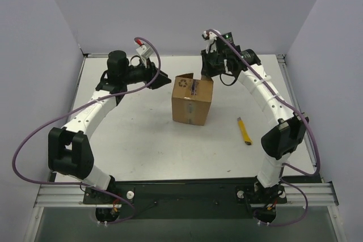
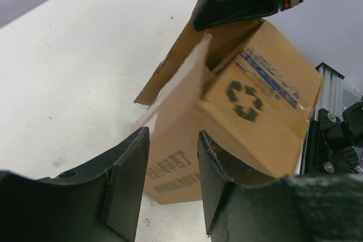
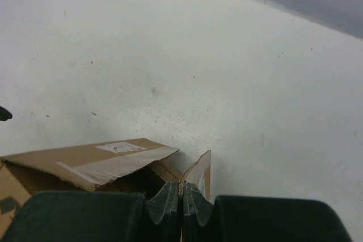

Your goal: Unpack the express box

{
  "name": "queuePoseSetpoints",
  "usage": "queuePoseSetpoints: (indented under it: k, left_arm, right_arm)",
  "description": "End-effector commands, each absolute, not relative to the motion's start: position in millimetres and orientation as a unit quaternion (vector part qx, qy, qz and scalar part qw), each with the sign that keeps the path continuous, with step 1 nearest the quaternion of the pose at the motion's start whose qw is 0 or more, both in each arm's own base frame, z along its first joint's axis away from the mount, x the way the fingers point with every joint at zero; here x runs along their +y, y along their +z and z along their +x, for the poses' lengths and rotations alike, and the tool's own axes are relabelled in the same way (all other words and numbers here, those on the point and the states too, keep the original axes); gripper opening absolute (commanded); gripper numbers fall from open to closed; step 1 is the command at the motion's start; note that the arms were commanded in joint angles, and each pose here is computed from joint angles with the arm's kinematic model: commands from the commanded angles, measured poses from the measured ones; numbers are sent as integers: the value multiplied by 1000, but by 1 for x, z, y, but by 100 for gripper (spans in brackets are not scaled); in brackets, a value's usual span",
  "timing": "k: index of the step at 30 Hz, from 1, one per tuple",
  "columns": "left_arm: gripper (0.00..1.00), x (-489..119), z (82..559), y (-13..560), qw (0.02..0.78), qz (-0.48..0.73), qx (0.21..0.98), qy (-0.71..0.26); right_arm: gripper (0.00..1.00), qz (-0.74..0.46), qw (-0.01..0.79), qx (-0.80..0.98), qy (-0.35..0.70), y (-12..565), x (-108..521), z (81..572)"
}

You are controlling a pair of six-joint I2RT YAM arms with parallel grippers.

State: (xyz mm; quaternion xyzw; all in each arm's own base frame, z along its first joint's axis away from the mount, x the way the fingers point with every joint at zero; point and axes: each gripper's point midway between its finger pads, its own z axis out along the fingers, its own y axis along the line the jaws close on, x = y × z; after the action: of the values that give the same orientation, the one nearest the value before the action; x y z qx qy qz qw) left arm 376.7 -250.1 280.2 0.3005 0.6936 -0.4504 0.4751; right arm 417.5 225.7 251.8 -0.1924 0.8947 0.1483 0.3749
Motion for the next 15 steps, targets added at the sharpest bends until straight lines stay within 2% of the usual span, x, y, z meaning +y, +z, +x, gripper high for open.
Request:
queuePoseSetpoints:
  k: [1,3,4,5,6,7,8,11,14,15]
  left_arm:
    - [49,-237,388,329,535,319,663,-416]
    - [49,-236,391,335,544,324,659,-407]
    - [49,-234,392,338,549,323,657,-403]
    - [49,-235,391,341,551,325,655,-403]
    - [49,-235,391,340,551,324,655,-402]
    - [49,-235,392,338,549,323,657,-403]
    - [50,-235,393,336,548,320,661,-401]
    - [50,-241,393,327,541,322,662,-406]
    - [50,-253,386,314,522,335,669,-410]
    - [50,-260,381,308,512,341,671,-413]
  right_arm:
    - [0,-289,447,831,161,306,247,410]
    - [0,-304,507,789,167,334,252,402]
    - [0,-315,494,793,169,304,252,393]
    - [0,-321,569,735,183,343,259,383]
    - [0,-336,593,711,174,342,259,378]
    - [0,-351,576,720,166,291,255,367]
    - [0,-343,639,668,164,321,253,361]
    - [0,-379,620,676,123,263,244,342]
    - [1,-372,588,710,110,240,228,329]
    - [6,-375,580,715,109,240,225,324]
